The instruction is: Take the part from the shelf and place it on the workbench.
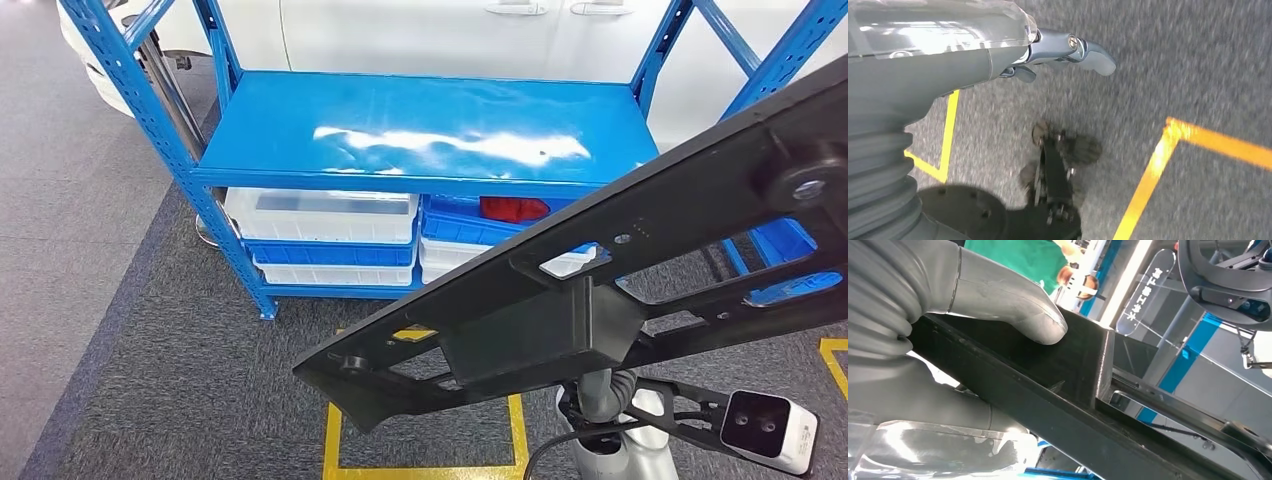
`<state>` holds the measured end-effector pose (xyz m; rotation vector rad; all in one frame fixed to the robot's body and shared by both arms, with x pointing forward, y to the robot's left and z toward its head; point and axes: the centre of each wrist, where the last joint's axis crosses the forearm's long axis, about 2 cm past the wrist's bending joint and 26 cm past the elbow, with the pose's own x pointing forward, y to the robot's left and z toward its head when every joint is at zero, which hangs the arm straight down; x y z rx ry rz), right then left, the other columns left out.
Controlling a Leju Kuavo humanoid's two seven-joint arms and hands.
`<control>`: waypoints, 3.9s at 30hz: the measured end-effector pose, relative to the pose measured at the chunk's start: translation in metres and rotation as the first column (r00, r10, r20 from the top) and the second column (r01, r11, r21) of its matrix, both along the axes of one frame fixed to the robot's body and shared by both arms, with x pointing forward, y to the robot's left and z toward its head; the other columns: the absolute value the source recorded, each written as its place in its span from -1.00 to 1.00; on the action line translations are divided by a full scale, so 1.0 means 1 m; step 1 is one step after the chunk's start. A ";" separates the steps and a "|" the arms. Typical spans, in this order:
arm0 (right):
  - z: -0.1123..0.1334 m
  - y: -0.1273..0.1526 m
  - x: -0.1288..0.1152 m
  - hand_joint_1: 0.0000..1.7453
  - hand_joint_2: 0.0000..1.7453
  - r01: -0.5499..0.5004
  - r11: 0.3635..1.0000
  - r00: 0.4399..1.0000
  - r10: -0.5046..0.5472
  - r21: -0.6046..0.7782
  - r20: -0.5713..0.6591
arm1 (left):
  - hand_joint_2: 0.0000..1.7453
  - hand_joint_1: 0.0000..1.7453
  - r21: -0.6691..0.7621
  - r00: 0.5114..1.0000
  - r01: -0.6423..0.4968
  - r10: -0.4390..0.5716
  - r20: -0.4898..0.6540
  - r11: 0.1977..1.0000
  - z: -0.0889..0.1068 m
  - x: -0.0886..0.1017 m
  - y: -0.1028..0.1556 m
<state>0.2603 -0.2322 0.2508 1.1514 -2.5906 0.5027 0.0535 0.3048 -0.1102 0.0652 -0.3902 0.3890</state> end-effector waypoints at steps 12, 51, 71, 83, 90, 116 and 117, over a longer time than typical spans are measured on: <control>0.005 -0.007 -0.006 1.00 1.00 0.084 0.996 0.996 -0.084 0.005 0.017 | 1.00 -1.00 0.096 0.999 0.035 -0.035 -0.001 0.995 0.001 0.003 0.017; 0.018 0.011 -0.021 1.00 1.00 0.134 0.991 0.989 -0.134 0.009 0.067 | 1.00 -1.00 0.079 0.995 0.056 -0.049 -0.087 0.995 0.001 -0.003 0.025; 0.025 0.017 -0.015 1.00 1.00 0.080 0.997 0.992 -0.079 -0.005 0.098 | 1.00 -1.00 0.030 0.997 0.045 -0.043 -0.072 0.999 0.000 -0.001 0.002; 0.041 0.016 -0.008 1.00 1.00 0.016 0.999 0.988 -0.021 0.036 0.152 | 1.00 -1.00 0.054 0.997 -0.023 0.027 -0.078 0.998 0.000 -0.004 0.012; 0.042 0.017 -0.006 1.00 1.00 0.020 0.998 0.988 -0.029 0.057 0.149 | 1.00 -1.00 0.052 0.997 -0.025 0.029 -0.068 0.998 0.000 -0.002 0.017; 0.036 0.010 -0.014 1.00 1.00 0.174 0.980 0.978 -0.183 0.094 0.104 | 1.00 -1.00 0.074 0.997 0.068 -0.065 -0.044 0.995 0.002 0.001 0.034; 0.036 0.010 -0.014 1.00 1.00 0.174 0.980 0.977 -0.184 0.093 0.105 | 1.00 -1.00 0.073 0.997 0.071 -0.068 -0.044 0.995 0.002 0.001 0.033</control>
